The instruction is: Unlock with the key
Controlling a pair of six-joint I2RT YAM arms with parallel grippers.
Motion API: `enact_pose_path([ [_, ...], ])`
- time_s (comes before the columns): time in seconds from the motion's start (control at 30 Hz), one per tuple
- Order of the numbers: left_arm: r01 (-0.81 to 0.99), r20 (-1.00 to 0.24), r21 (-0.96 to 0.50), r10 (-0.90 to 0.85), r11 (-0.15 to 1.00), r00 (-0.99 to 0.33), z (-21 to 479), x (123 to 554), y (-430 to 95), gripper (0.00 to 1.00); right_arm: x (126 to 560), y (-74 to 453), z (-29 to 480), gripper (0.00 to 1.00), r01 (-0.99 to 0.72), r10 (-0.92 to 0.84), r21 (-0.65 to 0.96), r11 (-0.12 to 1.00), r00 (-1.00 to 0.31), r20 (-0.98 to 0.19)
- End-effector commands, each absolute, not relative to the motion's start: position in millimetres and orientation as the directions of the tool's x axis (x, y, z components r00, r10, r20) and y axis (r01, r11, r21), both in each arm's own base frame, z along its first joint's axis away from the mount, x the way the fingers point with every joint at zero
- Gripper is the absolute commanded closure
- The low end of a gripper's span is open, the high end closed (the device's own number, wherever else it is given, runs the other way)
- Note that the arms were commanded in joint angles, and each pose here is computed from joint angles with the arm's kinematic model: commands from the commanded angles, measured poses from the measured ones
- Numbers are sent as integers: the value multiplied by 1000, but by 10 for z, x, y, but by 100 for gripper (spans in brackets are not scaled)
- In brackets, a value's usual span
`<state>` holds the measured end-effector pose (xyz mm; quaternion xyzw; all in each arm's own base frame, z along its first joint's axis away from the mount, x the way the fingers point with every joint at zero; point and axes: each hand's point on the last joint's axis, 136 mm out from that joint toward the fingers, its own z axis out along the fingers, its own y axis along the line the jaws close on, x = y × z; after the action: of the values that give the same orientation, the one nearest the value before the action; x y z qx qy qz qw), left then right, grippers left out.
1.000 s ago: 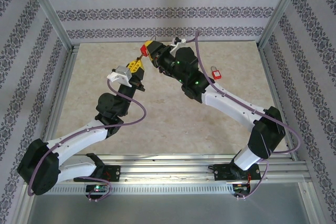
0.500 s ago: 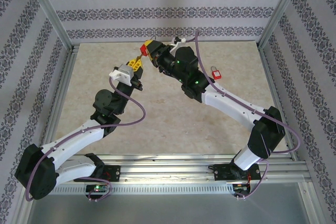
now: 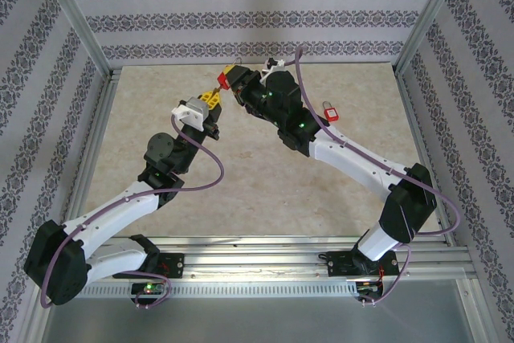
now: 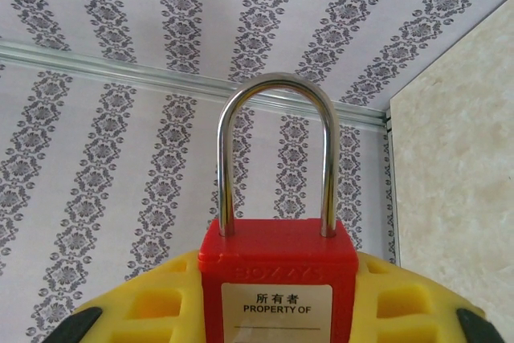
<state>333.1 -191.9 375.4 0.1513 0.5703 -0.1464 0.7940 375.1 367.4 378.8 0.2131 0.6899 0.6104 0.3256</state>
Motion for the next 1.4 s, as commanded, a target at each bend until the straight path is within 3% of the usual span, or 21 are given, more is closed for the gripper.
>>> enact_pose_path([
  [0.0,531,-932,57,-145,845,331,3798,3230,-2185,100,2508,4490,3466,100,-97,213,981,170,-968,-132],
  [0.2,573,-930,-18,-225,819,291,3685,3292,-2271,100,2496,4485,3518,100,-92,215,985,143,-969,-122],
  [0.63,595,-952,-7,-188,803,242,3505,3366,-2452,100,2530,4448,3571,100,-74,226,990,119,-969,-100],
  [0.83,547,-952,-36,-195,836,235,3614,3330,-2233,100,2633,4236,3214,100,-36,271,973,229,-957,-99],
  [1.37,613,-964,-103,-231,783,134,3362,3122,-2220,100,3147,3585,2884,100,72,491,957,282,-867,-80],
])
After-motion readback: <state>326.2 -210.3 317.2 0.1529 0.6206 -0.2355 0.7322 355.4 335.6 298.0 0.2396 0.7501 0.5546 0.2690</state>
